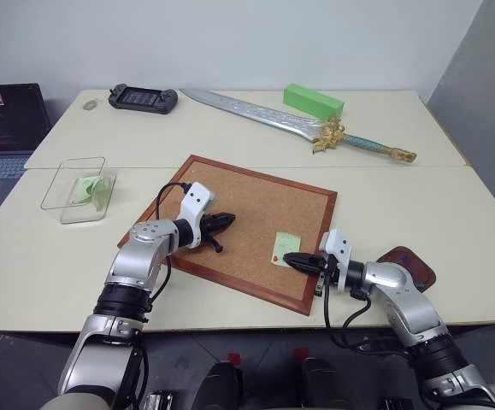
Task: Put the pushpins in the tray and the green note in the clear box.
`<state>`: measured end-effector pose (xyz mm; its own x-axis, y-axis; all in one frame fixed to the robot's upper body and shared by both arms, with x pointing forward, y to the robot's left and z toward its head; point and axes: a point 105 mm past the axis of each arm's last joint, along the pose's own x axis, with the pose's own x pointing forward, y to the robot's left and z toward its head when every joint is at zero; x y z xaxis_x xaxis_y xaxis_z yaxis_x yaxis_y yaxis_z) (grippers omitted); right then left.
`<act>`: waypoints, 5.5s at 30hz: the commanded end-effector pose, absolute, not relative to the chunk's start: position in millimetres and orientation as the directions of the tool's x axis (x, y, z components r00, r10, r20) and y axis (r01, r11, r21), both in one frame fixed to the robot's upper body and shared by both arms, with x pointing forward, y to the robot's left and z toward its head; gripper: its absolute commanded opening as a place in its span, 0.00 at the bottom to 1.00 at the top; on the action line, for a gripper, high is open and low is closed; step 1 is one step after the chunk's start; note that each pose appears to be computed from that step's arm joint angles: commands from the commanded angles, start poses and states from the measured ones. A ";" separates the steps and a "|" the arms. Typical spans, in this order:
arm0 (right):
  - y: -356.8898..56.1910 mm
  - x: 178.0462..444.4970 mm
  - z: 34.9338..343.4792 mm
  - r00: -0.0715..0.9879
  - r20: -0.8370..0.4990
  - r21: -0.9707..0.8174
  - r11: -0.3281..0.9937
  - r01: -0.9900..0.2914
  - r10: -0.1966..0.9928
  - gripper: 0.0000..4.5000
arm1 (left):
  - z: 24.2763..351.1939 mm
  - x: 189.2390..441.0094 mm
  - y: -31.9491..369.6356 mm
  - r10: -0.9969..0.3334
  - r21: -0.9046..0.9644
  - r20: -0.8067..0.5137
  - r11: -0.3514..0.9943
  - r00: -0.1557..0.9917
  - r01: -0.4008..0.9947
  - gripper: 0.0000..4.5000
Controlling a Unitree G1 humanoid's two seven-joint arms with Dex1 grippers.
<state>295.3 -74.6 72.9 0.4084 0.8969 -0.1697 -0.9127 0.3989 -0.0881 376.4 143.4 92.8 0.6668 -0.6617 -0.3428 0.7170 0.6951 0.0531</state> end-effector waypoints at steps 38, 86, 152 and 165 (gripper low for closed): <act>-259.3 251.4 120.5 0.943 -0.159 -0.172 0.932 -0.318 0.293 0.02 | 75.0 367.9 140.1 -0.681 0.029 -0.409 0.656 0.607 0.755 0.00; -87.5 291.4 102.9 0.477 -0.164 -0.232 0.436 -0.869 0.864 0.44 | 80.1 375.4 144.0 -0.661 0.042 -0.394 0.681 0.638 0.731 0.00; -67.8 305.7 125.9 0.395 -0.104 -0.392 0.328 -0.859 0.913 0.01 | 88.3 370.4 142.3 -0.655 0.046 -0.342 0.705 0.674 0.708 0.00; -76.6 313.0 141.4 0.425 -0.195 -0.695 0.181 -0.695 0.884 0.00 | 173.4 342.9 122.4 -0.846 -0.510 -0.054 0.480 0.531 0.714 0.48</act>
